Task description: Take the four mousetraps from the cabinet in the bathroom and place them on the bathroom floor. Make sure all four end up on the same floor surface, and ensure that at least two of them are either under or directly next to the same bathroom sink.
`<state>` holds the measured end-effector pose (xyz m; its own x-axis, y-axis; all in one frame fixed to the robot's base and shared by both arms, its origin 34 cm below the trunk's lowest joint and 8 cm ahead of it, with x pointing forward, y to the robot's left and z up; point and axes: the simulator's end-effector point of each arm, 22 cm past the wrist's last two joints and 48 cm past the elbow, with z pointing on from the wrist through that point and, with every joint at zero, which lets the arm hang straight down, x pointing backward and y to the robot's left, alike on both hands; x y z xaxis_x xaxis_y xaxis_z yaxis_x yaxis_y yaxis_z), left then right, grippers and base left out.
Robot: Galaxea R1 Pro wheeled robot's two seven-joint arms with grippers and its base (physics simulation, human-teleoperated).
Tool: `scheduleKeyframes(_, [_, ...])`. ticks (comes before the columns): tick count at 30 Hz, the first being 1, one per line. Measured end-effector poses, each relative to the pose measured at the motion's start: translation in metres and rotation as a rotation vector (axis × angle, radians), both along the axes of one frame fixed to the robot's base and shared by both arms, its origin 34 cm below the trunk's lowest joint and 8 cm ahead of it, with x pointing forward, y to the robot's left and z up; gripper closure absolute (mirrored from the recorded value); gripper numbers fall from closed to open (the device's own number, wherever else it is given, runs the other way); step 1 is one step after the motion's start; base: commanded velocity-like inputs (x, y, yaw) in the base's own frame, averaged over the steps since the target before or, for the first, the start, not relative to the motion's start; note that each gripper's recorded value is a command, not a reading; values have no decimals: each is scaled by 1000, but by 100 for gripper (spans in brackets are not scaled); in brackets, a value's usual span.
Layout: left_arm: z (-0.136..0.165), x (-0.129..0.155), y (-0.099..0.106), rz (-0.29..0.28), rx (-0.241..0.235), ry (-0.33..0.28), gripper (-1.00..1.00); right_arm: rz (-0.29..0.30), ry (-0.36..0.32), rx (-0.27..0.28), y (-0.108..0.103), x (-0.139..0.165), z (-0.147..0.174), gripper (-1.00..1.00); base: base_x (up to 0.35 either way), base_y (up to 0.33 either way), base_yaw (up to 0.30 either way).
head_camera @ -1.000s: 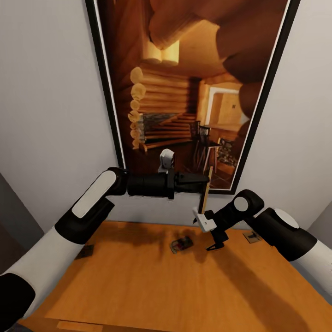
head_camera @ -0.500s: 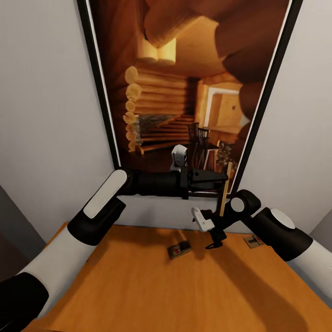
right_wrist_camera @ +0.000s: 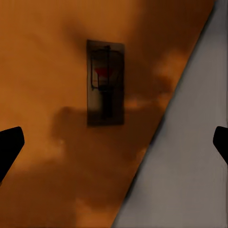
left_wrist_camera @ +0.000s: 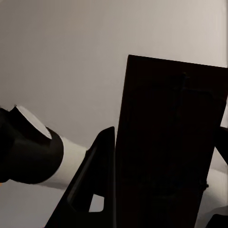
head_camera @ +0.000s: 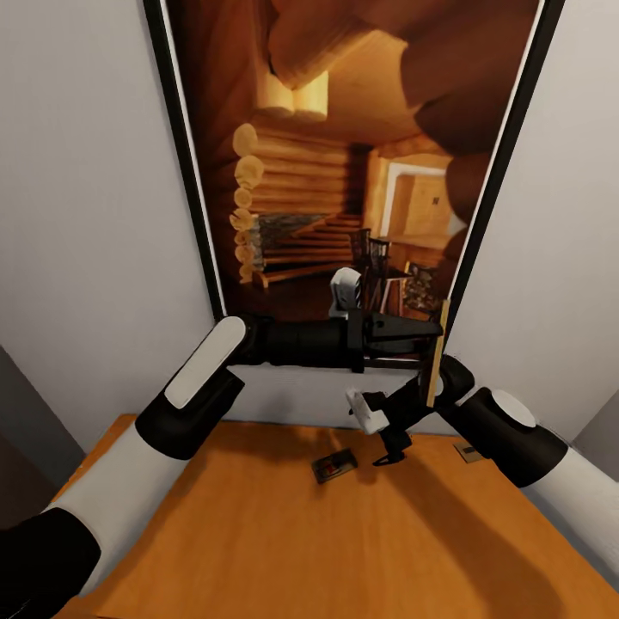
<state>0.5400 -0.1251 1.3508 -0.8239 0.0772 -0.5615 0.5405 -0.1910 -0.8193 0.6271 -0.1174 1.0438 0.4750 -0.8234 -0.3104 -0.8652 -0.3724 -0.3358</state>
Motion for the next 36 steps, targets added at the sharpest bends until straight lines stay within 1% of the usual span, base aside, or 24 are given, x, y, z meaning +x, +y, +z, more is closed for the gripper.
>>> scheduleKeyframes(3, [0, -2, -2, -5, -1, 0, 100, 13, 4, -25, 14, -1, -10, -100, 0, 0, 0])
scheduleKeyframes(5, [0, -2, -3, -5, 0, 0, 100, 17, -3, -69, 23, 2, -22, -100, 0, 0, 0])
scheduleKeyframes(8, [-1, -3, -4, -6, 2, 0, 100, 17, -19, -114, 33, 7, -32, -100, 0, 0, 0])
scheduleKeyframes(12, [-1, -3, -4, -6, 5, -1, 100, 26, -21, -129, 39, 8, -36, -100, 0, 0, 0])
scheduleKeyframes(17, [-2, -3, -5, -7, 6, -1, 100, 81, -13, -141, 38, 4, -44, -100, 0, 0, 0])
scheduleKeyframes(20, [-2, -3, -5, -7, 6, -2, 100, 95, 5, -150, 35, 3, -52, -100, 0, 0, 0])
scheduleKeyframes(22, [-2, -4, -5, -8, 6, -2, 100, 97, 18, -147, 34, 1, -55, -100, 0, 0, 0])
scheduleKeyframes(28, [-5, -7, -8, -15, 15, -2, 100, 102, 64, -100, 40, -6, -56, -100, 0, 0, 0])
scheduleKeyframes(32, [-7, -10, -10, -22, 21, -2, 100, 103, 71, -93, 41, -7, -57, -100, 0, 0, 0])
scheduleKeyframes(36, [-4, -15, -15, -34, 15, -3, 100, 99, 80, -93, 40, -8, -59, -100, 43, -38, 0])
